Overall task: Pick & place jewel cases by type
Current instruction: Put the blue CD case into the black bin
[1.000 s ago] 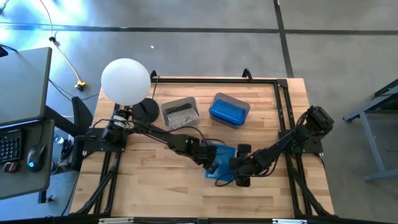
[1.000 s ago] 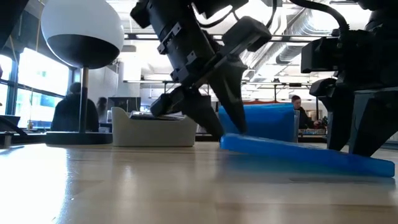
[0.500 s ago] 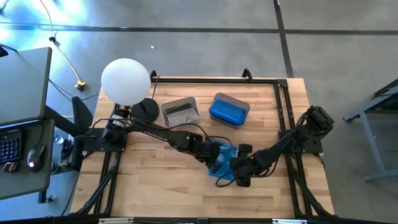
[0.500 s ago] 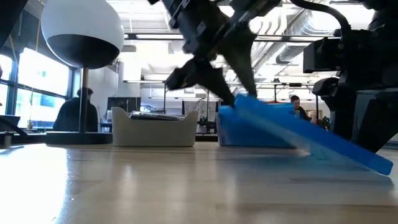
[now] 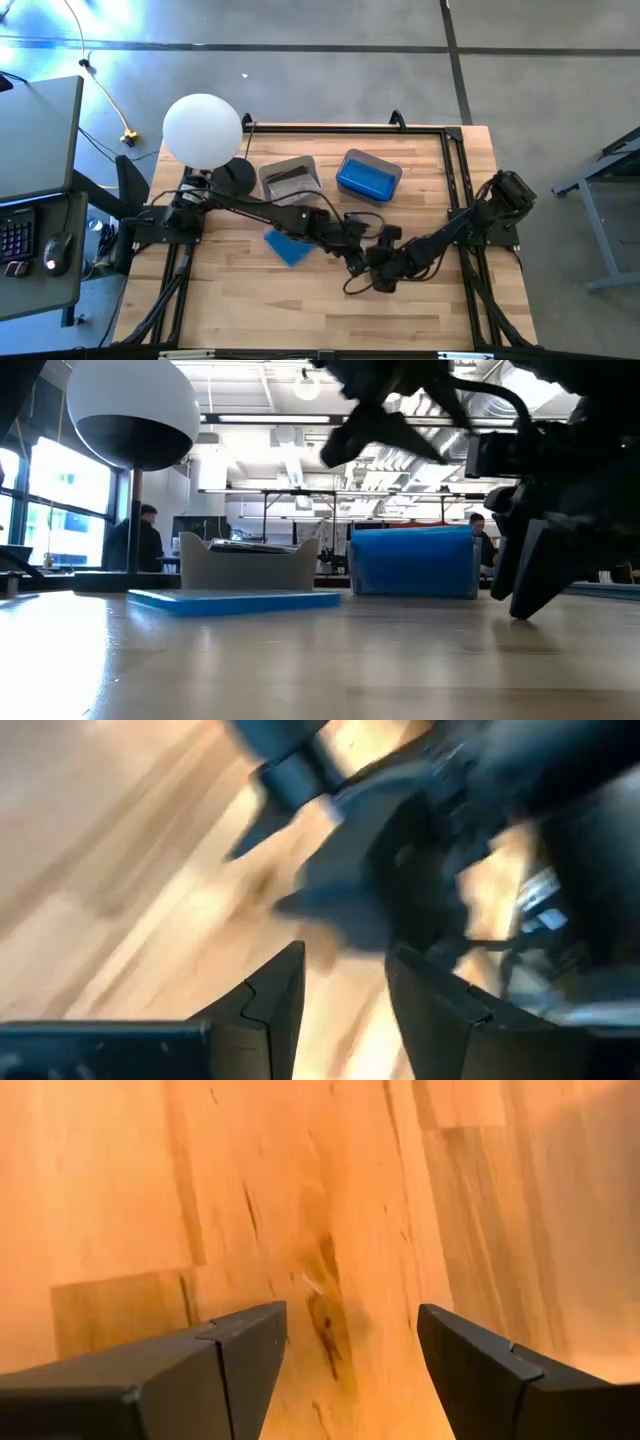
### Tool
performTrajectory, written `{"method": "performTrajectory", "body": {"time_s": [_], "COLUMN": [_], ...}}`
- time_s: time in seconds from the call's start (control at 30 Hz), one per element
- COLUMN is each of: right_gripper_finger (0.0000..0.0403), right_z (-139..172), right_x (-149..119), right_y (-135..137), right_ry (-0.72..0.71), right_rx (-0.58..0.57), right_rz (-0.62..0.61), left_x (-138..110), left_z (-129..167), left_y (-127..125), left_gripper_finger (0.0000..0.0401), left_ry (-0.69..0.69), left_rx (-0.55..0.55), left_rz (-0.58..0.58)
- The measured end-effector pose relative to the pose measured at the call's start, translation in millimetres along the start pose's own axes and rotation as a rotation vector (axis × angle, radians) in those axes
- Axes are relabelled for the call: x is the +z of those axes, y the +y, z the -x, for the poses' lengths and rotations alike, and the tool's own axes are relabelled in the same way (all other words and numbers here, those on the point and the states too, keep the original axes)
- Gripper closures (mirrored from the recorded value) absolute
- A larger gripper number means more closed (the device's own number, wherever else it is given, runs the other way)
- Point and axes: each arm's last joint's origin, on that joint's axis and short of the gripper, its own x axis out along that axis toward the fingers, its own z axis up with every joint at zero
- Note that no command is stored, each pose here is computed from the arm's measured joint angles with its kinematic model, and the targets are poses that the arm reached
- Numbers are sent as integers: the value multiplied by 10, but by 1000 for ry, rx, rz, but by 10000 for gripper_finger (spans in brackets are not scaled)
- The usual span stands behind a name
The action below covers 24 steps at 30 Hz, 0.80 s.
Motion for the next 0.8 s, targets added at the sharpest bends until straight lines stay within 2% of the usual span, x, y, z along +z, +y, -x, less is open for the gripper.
{"method": "performTrajectory", "body": {"time_s": [0.23,0.43,0.5,0.67,0.8], "right_gripper_finger": [179,179,179,179,179], "right_z": [-31,22,43,56,57], "right_x": [-37,64,87,108,111], "right_y": [5,6,1,-13,-11], "right_ry": [-28,-118,-132,-146,-149], "right_rx": [31,56,65,68,69], "right_rz": [35,87,85,94,96], "left_x": [-221,-539,-695,-1044,-1231], "left_z": [32,187,222,172,75], "left_y": [198,291,284,286,518], "left_gripper_finger": [264,264,264,264,264], "left_ry": [200,294,265,121,27], "left_rx": [220,545,644,734,816], "left_rz": [-29,43,90,177,245]}}
